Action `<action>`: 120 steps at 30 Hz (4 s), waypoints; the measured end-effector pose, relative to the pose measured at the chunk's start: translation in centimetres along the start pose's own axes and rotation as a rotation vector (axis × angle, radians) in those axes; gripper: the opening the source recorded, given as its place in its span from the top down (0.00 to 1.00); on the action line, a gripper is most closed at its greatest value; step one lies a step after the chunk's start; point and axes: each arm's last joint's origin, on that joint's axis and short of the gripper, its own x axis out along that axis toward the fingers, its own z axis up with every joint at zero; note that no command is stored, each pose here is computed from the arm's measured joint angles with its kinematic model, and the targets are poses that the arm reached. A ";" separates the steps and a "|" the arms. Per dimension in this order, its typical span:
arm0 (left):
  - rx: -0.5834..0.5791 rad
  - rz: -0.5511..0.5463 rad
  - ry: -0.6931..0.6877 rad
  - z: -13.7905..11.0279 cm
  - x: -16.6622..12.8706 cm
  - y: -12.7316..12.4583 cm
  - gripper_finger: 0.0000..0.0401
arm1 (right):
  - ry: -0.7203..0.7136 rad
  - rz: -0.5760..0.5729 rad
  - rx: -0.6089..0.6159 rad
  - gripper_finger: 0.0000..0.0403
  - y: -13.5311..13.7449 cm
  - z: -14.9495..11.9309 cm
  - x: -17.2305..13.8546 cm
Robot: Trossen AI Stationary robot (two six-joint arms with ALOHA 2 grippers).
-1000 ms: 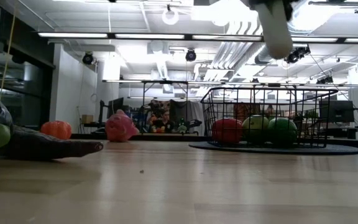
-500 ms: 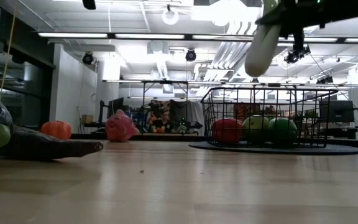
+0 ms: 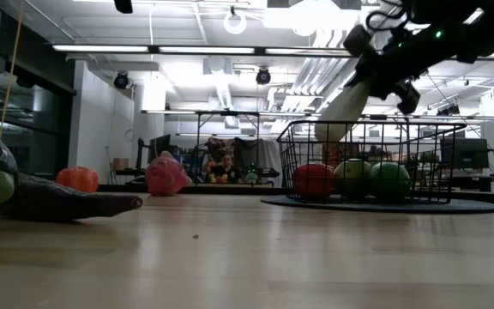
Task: Build produce basket
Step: Put the celery into the wire basket, then put the apple into the wire basket
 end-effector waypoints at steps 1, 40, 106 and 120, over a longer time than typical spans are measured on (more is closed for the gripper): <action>0.000 0.000 0.000 0.0 0.0 0.0 0.27 | 0.005 -0.012 0.010 0.83 -0.1 -0.4 0.2; 0.041 0.022 0.002 0.0 0.0 0.1 0.27 | 0.357 0.224 -0.399 0.86 1.0 -5.4 4.8; 0.067 0.039 0.037 -0.4 0.0 0.2 0.27 | 0.622 0.442 -0.489 0.55 -0.5 7.5 -4.6; 0.059 0.039 0.035 -0.4 0.0 0.2 0.27 | 0.329 0.655 -0.263 0.55 -1.7 6.2 -5.2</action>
